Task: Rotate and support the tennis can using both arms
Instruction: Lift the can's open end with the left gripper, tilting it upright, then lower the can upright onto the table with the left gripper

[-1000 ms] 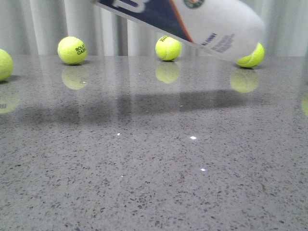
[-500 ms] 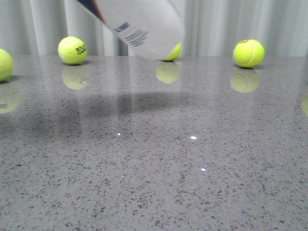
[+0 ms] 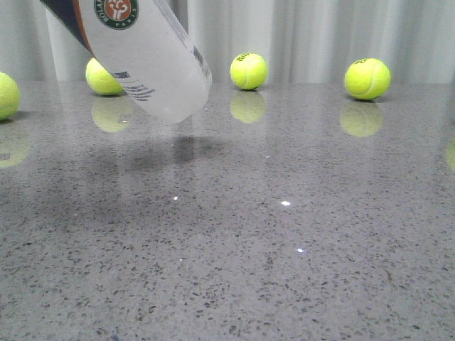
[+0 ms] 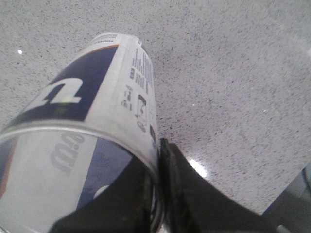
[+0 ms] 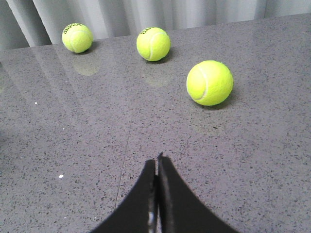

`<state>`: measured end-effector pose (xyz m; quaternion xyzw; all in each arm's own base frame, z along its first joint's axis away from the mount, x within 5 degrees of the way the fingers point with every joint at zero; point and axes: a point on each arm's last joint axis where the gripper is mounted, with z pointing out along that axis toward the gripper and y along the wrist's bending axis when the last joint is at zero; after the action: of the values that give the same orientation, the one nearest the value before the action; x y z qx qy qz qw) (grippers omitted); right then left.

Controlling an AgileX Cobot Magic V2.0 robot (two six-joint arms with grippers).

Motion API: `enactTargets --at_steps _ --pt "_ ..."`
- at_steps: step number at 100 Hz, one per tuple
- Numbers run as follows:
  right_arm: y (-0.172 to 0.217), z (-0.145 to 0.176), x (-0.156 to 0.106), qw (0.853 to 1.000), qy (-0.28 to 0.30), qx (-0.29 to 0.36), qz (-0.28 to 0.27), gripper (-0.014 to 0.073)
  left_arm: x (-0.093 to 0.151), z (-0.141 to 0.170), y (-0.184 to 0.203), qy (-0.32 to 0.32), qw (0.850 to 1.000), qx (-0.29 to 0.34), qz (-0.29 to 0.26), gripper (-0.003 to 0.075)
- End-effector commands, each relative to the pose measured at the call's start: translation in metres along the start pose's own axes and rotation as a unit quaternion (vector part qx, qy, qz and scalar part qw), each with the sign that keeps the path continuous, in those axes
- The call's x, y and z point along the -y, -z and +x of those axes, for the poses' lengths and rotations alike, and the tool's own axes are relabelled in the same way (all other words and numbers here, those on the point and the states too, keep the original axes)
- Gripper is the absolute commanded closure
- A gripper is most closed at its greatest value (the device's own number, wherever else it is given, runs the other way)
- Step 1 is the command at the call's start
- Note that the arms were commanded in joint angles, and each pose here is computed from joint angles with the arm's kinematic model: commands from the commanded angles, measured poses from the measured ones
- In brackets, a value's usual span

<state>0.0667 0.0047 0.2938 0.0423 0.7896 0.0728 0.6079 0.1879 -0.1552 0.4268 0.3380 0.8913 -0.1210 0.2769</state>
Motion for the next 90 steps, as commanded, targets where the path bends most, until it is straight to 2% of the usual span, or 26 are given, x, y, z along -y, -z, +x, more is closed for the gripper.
enactTargets --at_steps 1,63,75,90 --pt "0.002 -0.014 -0.002 0.999 0.004 0.046 -0.004 0.0661 0.006 -0.001 0.017 -0.018 1.0 0.022 -0.013 0.0741" --pt "0.002 -0.014 -0.002 0.999 0.004 0.046 -0.004 0.0661 0.005 -0.01 -0.013 -0.022 0.999 -0.018 -0.021 0.0728" --pt "0.002 -0.014 -0.002 0.999 0.004 0.046 -0.004 0.0661 0.005 -0.01 -0.013 -0.022 0.999 -0.018 -0.021 0.0627" --pt "0.002 -0.014 -0.002 0.999 0.004 0.046 -0.004 0.0661 0.005 -0.01 -0.013 -0.022 0.999 -0.018 -0.02 0.0426"
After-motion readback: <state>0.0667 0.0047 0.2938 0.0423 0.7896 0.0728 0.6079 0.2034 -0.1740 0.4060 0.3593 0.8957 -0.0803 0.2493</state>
